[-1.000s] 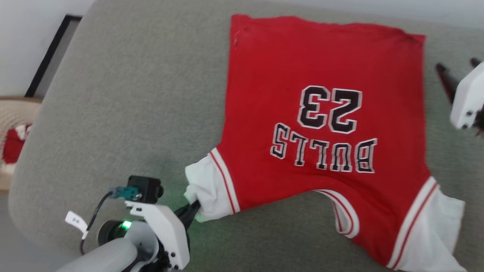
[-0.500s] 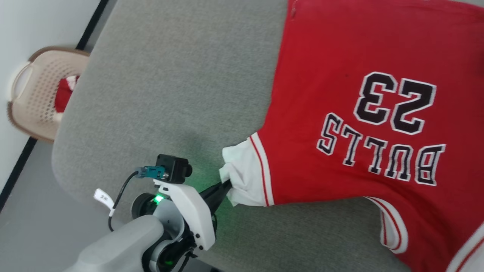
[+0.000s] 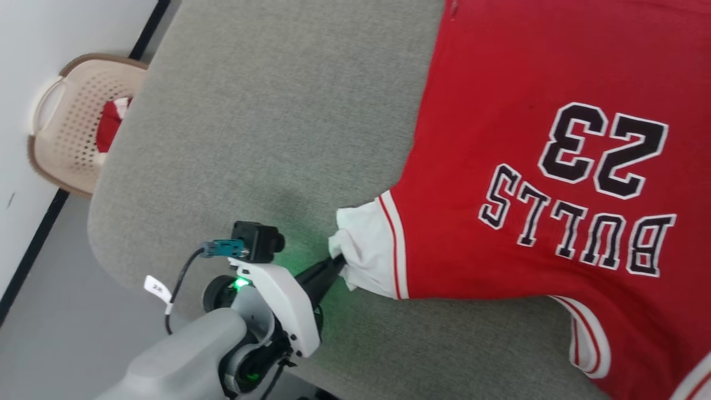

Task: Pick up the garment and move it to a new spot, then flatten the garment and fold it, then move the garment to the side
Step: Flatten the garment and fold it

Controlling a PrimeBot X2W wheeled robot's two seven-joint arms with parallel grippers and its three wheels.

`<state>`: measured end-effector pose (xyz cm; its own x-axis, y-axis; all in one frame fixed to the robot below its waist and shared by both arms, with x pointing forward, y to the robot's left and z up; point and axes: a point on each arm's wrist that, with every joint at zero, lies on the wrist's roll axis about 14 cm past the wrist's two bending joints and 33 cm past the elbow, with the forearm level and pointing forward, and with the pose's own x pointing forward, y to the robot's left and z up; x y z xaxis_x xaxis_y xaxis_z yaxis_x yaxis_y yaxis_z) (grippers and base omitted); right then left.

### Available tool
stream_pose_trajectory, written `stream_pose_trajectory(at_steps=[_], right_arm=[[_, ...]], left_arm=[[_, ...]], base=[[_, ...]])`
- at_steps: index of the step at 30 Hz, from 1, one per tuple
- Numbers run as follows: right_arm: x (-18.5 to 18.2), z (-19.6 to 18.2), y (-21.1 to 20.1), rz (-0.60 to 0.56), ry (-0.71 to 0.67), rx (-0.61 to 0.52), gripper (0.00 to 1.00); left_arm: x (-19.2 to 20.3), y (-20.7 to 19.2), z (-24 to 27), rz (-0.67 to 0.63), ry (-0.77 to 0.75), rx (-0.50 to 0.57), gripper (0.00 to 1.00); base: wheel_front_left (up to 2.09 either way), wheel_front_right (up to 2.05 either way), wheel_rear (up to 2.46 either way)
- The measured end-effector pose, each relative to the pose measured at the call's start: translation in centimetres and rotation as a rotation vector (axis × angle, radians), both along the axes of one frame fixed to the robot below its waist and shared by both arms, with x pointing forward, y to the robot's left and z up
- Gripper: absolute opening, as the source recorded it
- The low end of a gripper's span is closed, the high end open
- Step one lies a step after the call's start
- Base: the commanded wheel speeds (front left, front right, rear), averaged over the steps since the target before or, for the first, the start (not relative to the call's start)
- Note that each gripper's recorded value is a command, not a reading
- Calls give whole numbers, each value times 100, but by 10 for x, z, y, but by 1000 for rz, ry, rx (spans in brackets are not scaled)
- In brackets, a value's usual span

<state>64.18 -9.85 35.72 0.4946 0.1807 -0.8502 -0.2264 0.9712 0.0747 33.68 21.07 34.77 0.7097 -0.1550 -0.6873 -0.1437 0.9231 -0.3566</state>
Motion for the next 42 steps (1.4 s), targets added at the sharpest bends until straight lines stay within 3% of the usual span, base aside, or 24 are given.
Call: stream_pose_trajectory(at_steps=[9, 20, 31, 38, 39, 40, 41, 42], right_arm=[[-27, 24, 5, 86, -6, -22, 0], [-106, 52, -17, 188, -13, 37, 0], [-228, 49, -58, 123, 100, 133, 0], [-269, 34, -64, 32, 128, 168, 0], [-271, 32, -65, 23, 123, 166, 14], [-271, 30, -67, 5, 107, 171, 45], [-269, 28, -69, -18, 85, 173, 100], [-269, 26, -72, -34, 73, 168, 100]], left_arm=[[11, 11, 3, -6, -43, 30, 0], [27, 12, 13, -40, -84, 70, 0], [47, -10, 27, -102, -116, 62, 0], [47, -16, 29, -116, -120, 55, 0], [46, -16, 29, -116, -117, 55, 0], [45, -16, 28, -115, -117, 54, 0], [45, -16, 29, -115, -118, 52, 0], [46, -16, 29, -114, -121, 51, 0]], base=[[0, 0, 0], [0, 0, 0], [0, 0, 0], [0, 0, 0], [0, 0, 0], [0, 0, 0], [0, 0, 0], [0, 0, 0]])
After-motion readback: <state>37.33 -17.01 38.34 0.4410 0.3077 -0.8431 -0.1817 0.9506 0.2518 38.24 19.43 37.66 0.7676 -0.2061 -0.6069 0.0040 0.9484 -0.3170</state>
